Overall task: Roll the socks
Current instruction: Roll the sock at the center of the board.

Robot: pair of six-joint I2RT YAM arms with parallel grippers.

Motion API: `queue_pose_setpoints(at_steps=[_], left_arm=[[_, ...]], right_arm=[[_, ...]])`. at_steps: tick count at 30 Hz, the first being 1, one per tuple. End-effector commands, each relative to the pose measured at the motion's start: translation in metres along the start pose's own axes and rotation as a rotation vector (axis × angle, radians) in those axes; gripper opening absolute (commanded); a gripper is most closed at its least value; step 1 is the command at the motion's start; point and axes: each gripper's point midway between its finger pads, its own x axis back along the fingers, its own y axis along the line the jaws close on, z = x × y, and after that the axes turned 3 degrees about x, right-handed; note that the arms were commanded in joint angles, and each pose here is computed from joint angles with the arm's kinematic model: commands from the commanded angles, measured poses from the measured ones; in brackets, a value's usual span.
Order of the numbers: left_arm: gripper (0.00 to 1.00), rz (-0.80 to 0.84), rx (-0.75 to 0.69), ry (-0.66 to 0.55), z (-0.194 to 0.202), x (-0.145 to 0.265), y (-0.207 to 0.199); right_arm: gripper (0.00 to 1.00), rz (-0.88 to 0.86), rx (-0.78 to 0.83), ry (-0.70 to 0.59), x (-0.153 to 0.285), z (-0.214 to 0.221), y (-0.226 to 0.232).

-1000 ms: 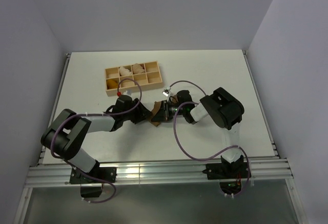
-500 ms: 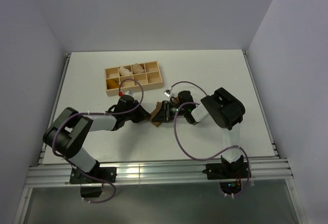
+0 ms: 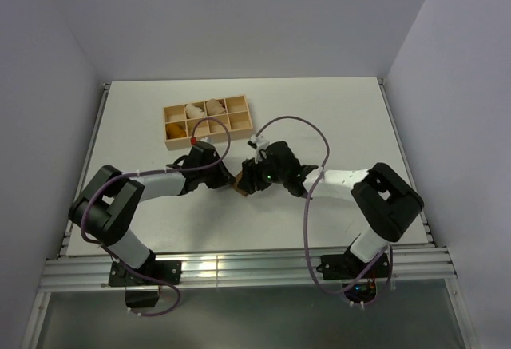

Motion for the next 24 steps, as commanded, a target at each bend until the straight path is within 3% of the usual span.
queue_pose_setpoints(at_steps=[1,6,12,24], left_arm=[[0.01,-0.083,-0.069,0.002,-0.003,0.006,0.012],[0.01,-0.097,-0.078,0.029,0.001,0.006,0.013],[0.01,-0.106,-0.082,0.042,0.002,0.007,0.014],[0.01,-0.091,-0.074,0.056,0.004,0.006,0.010]], right_arm=[[0.63,0.223,0.257,0.043,0.008,-0.002,-0.006],[0.66,0.424,0.477,0.072,0.007,-0.006,-0.003],[0.66,0.534,0.718,0.128,-0.007,0.000,0.014],[0.63,0.577,0.860,0.225,-0.034,0.023,0.016]])
